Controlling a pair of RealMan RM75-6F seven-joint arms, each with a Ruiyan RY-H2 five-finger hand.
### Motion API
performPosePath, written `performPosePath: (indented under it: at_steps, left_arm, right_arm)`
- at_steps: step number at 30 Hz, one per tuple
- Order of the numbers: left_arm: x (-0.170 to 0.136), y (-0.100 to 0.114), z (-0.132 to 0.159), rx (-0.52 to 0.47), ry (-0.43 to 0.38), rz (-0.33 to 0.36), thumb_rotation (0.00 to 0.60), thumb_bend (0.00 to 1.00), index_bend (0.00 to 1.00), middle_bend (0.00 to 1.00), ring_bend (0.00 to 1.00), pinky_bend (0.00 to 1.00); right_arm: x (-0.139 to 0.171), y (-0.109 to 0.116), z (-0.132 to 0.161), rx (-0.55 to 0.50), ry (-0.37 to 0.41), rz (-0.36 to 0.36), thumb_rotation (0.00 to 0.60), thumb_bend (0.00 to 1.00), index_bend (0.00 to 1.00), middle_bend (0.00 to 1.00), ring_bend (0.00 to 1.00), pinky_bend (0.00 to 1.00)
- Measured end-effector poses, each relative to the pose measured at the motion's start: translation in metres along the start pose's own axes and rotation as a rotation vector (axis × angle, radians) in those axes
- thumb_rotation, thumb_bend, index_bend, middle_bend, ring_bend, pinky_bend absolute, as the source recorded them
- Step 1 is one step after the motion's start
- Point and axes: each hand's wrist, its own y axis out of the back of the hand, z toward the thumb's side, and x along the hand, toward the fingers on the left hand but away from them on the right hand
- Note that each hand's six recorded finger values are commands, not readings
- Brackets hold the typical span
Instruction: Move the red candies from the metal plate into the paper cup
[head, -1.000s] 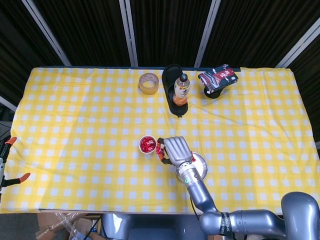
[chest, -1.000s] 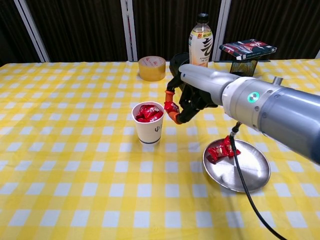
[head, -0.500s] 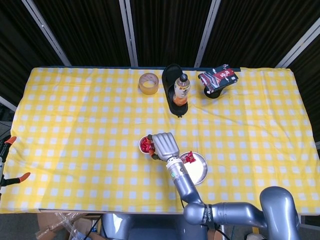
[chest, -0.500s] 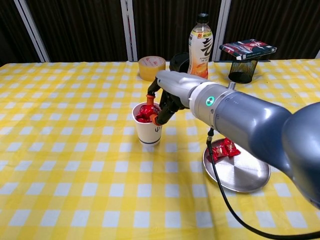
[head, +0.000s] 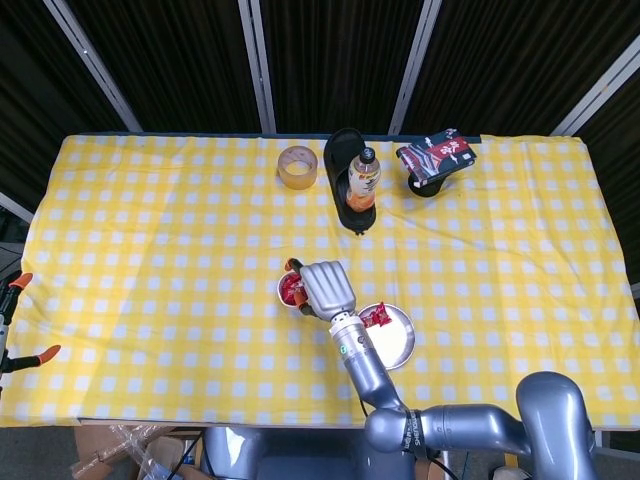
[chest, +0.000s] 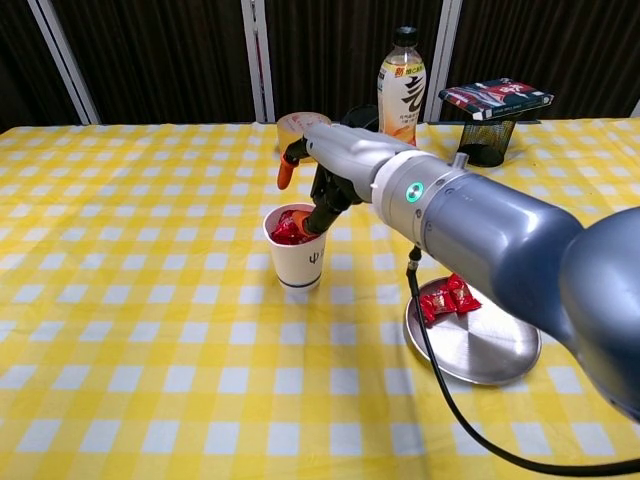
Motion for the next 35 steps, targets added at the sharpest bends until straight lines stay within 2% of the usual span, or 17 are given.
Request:
performPosePath:
  at_steps: [8,14,17,19,22,25,28,31,35]
  left_arm:
    - [-0.001,0.0,0.001,0.004,-0.004,0.005,0.6,0.05,0.0,0.0,0.0,0.0]
    - [-0.002,0.001,0.001,0.015,-0.014,0.016,0.6,0.05,0.0,0.0,0.0,0.0]
    - [-0.003,0.002,0.002,0.022,-0.022,0.027,0.6,0.05,0.0,0.0,0.0,0.0]
    - [-0.003,0.002,0.004,0.027,-0.029,0.035,0.6,0.05,0.0,0.0,0.0,0.0]
    - [-0.005,0.003,0.006,0.034,-0.045,0.047,0.6,0.05,0.0,0.0,0.0,0.0]
    - [-0.007,0.005,0.01,0.045,-0.067,0.066,0.6,0.05,0.0,0.0,0.0,0.0]
    - [-0.011,0.006,0.013,0.064,-0.088,0.086,0.6,0.05,0.0,0.0,0.0,0.0]
    - [-0.014,0.006,0.013,0.086,-0.101,0.102,0.6,0.05,0.0,0.0,0.0,0.0]
    - [-0.02,0.006,0.01,0.117,-0.1,0.115,0.6,0.05,0.0,0.0,0.0,0.0]
  right_arm:
    - [0.019,0.014,-0.002,-0.011,0.02,-0.027,0.6,0.49,0.31,0.89,0.9,0.89]
    - [0.046,0.033,-0.034,0.011,-0.005,-0.067,0.6,0.49,0.31,0.85,0.82,0.77]
    - [0.064,0.041,-0.062,0.035,-0.042,-0.082,0.6,0.49,0.31,0.75,0.73,0.68]
    - [0.08,0.047,-0.084,0.062,-0.065,-0.09,0.6,0.49,0.29,0.65,0.63,0.57]
    - [0.106,0.053,-0.118,0.12,-0.099,-0.094,0.6,0.48,0.11,0.38,0.31,0.31]
    - [0.138,0.054,-0.152,0.171,-0.139,-0.078,0.6,0.44,0.0,0.14,0.04,0.09]
    - [0.173,0.053,-0.185,0.204,-0.195,-0.044,0.6,0.41,0.0,0.01,0.0,0.0]
    - [0.203,0.059,-0.211,0.218,-0.247,-0.03,0.6,0.4,0.0,0.0,0.0,0.0]
    - [0.232,0.07,-0.229,0.227,-0.285,-0.055,0.6,0.39,0.0,0.0,0.0,0.0]
